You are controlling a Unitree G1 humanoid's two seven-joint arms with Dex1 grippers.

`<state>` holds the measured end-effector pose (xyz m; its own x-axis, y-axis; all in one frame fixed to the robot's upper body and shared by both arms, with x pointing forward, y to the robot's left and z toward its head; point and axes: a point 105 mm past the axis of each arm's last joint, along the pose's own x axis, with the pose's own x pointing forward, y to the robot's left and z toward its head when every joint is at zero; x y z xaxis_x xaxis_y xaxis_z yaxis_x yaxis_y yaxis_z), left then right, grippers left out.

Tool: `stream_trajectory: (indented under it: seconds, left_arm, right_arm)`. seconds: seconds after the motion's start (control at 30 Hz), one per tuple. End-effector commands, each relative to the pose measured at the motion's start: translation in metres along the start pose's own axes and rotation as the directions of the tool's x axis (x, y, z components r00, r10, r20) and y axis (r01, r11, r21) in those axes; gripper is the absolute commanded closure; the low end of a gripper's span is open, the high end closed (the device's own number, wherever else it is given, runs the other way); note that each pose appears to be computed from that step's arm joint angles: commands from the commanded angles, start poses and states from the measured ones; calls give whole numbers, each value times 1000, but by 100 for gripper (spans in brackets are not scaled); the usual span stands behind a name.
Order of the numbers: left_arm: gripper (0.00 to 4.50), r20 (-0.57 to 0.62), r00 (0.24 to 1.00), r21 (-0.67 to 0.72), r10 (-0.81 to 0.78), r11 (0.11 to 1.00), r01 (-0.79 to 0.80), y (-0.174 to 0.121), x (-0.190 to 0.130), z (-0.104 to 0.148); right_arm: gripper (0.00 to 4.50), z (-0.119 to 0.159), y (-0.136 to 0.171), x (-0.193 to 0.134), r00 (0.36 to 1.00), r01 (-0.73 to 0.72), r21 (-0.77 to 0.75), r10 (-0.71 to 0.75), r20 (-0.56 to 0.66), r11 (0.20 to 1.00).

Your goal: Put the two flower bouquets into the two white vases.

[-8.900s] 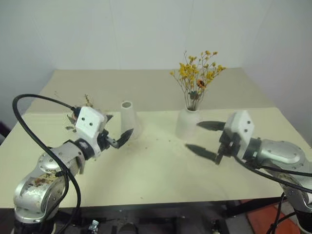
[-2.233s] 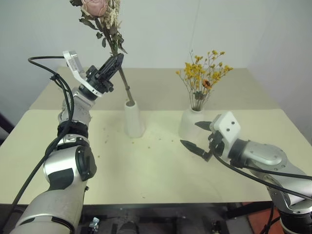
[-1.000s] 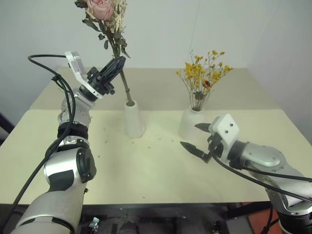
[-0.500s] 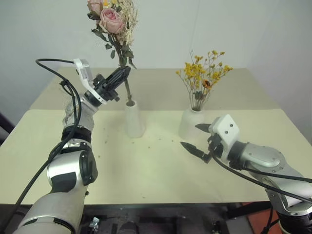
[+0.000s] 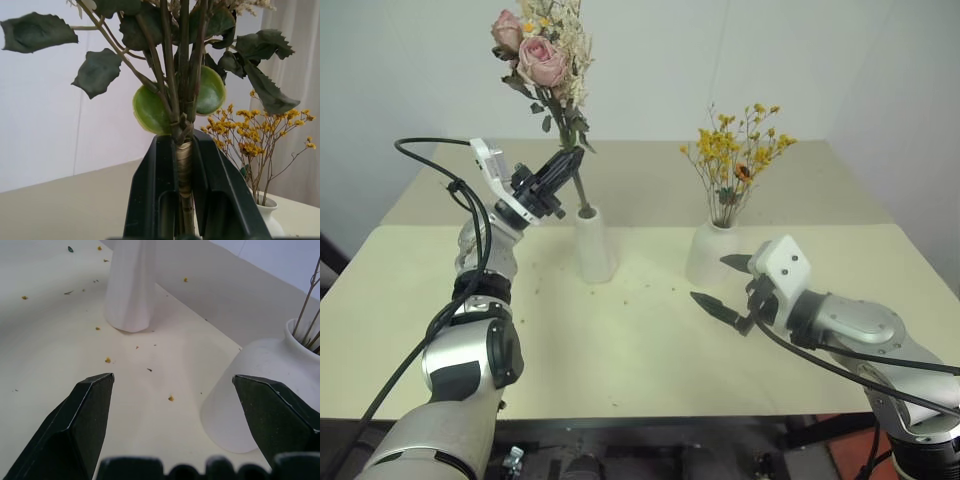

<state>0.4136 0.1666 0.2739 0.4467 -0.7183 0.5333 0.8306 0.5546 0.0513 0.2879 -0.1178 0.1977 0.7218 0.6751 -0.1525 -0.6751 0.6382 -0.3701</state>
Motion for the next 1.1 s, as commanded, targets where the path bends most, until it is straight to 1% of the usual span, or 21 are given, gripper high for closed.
stream_trajectory:
  seconds: [0.03,0.17,0.3,0.43,0.63,0.83,1.03,1.07,1.1]
  left_arm:
    - [437,41,999,2,-8,1000,8,-2,1,6]
    - [437,52,999,-7,-5,1000,6,-2,4,8]
    - [437,86,996,-11,-21,1000,22,-3,8,17]
    - [437,42,999,2,-28,1000,28,-4,7,10]
    - [437,-45,995,21,-92,995,93,-14,2,-8]
    - [437,-40,996,9,-77,997,78,-12,-1,-10]
    - [437,-41,996,-9,-81,997,81,-12,-4,-12]
    - [366,-31,996,-19,-85,996,84,-13,-4,-11]
    - [348,-24,996,-26,-88,996,88,-13,-4,-10]
  right_arm:
    - [0,19,-2,-4,998,16,-53,-13,68,998]
    - [0,19,-1,-4,998,15,-52,-11,67,999]
    - [0,18,-1,-4,998,15,-50,-12,64,999]
    - [0,17,-1,-3,998,20,-47,-17,63,999]
    - [0,19,-1,-4,997,29,-42,-25,73,999]
    - [0,24,-2,-6,995,27,-30,-24,101,999]
    - [0,22,0,-6,996,24,-38,-20,90,999]
    - [0,21,0,-6,996,24,-38,-20,88,999]
    - [0,21,0,-6,996,24,-38,-20,87,999]
